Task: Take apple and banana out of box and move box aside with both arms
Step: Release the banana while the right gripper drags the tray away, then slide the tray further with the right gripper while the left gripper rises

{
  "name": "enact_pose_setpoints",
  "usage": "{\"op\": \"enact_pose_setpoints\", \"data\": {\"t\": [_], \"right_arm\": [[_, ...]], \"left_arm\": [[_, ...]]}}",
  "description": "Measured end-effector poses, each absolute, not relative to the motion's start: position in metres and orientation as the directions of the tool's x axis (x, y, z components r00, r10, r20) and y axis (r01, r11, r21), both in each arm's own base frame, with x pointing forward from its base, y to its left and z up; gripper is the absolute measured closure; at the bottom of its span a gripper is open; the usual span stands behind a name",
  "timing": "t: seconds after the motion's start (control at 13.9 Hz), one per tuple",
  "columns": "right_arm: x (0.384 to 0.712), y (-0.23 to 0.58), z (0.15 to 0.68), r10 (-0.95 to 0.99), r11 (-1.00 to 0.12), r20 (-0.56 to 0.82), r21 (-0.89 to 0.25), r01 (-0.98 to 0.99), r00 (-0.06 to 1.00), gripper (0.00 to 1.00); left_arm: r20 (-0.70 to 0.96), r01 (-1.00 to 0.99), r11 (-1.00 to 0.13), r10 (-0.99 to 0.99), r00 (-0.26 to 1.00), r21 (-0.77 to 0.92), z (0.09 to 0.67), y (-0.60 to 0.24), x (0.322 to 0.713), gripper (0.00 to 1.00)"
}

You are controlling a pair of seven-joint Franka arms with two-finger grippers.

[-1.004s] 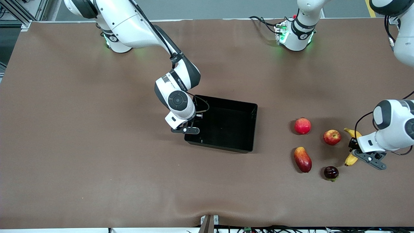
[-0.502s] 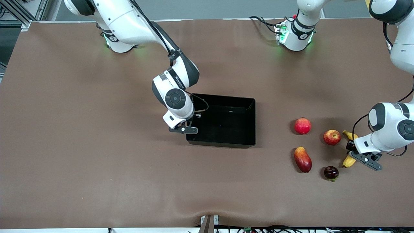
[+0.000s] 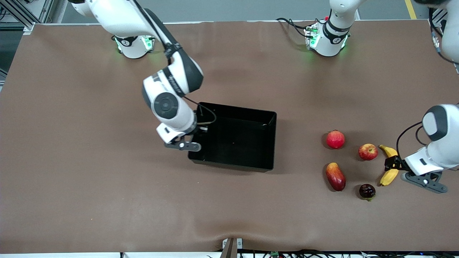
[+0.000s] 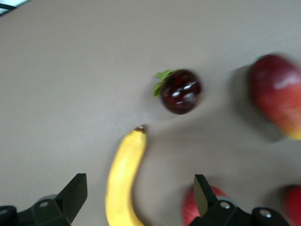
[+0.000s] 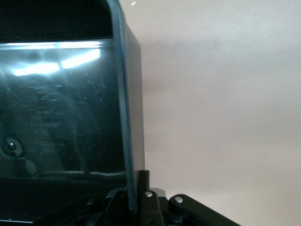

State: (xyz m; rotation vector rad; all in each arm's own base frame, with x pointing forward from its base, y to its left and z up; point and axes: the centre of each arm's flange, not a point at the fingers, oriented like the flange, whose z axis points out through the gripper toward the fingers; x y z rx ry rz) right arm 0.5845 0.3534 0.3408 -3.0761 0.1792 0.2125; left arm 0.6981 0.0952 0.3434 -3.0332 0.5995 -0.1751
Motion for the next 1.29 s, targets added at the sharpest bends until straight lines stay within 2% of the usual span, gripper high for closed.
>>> {"op": "enact_pose_setpoints", "data": {"t": [0.29,0.57,1.0,1.29], "right_arm": [[0.613,0.269,0.350,-0.059,-0.997,-0.171,-0.046,-0.067,0.984,0.96],[0.627,0.151,0.334,-0.030,-0.997,-0.213,-0.060,-0.043,0.977,0.96],[0.634,-0.035,0.314,-0.041,-0.992,-0.199,-0.109,-0.063,0.979,0.96],[0.627,-0.151,0.271,-0.024,-0.991,-0.139,-0.126,-0.042,0.990,0.96]], "left_arm": [[0.076,-0.140,-0.989,-0.143,0.987,-0.036,0.435,0.031,0.676,0.00],[0.088,0.088,-0.996,0.087,0.992,-0.016,0.492,-0.019,0.654,0.00],[0.199,0.157,-0.985,0.141,0.970,-0.070,0.591,-0.049,0.618,0.00],[0.158,0.168,-0.981,0.151,0.976,-0.097,0.613,-0.058,0.596,0.00]]}}
